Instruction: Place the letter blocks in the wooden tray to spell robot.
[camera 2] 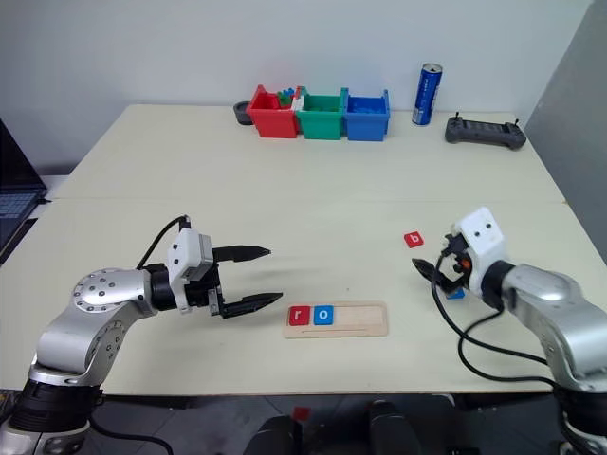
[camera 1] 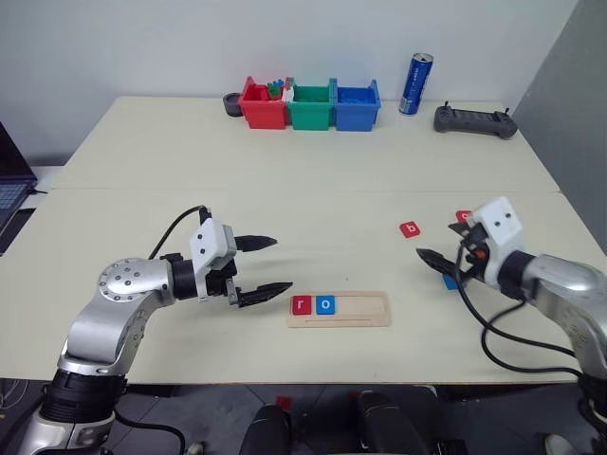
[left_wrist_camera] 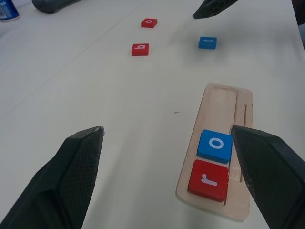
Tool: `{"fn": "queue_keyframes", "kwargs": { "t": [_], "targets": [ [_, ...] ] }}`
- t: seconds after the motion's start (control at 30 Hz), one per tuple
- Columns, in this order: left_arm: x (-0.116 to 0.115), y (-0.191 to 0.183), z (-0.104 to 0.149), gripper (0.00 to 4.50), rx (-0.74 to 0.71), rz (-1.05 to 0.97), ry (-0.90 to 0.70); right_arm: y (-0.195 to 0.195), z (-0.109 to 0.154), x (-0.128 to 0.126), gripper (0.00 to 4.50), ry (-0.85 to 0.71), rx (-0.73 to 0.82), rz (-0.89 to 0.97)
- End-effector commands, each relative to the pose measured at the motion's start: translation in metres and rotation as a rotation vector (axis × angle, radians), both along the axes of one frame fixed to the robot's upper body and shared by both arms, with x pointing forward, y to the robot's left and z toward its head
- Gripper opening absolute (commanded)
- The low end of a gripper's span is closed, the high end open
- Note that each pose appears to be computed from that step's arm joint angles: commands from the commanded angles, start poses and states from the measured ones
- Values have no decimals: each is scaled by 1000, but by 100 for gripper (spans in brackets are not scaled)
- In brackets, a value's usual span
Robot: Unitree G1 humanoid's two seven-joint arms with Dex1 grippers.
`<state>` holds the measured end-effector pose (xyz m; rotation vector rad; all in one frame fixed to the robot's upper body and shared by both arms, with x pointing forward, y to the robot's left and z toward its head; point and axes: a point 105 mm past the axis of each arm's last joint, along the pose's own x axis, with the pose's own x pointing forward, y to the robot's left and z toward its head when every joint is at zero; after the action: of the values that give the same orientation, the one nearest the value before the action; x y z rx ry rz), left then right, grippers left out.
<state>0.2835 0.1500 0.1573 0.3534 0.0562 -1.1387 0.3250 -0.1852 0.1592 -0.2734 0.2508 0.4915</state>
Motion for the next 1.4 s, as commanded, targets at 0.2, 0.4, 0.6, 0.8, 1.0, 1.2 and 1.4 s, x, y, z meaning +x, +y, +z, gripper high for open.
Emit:
{"fn": "queue_keyframes", "kwargs": {
  "t": [0.2, 0.4, 0.6, 0.8, 1.0, 1.2, 1.4],
  "targets": [
    [-13, 9, 0, 447, 18, -30, 40, 14, -25, 40, 450, 12, 48, -108],
    [-16, 15, -6, 447, 28, -33, 46, 22, -42, 58, 450, 2, 39, -136],
    [-14, 12, -5, 447, 4, -44, 34, 20, -54, 69, 450, 50, 82, -185],
    [-23, 11, -5, 450, 22, -107, 61, 13, -60, 71, 356, 87, 111, -223],
    [-33, 17, -8, 450, 89, -199, 90, 19, -60, 72, 144, 82, 112, -208],
    [-34, 13, -12, 450, 124, -271, 73, 28, -36, 56, 145, -8, 75, -137],
    [-34, 11, -19, 450, 133, -289, 81, 38, -11, -13, 145, -64, 41, -71]
  ]
}}
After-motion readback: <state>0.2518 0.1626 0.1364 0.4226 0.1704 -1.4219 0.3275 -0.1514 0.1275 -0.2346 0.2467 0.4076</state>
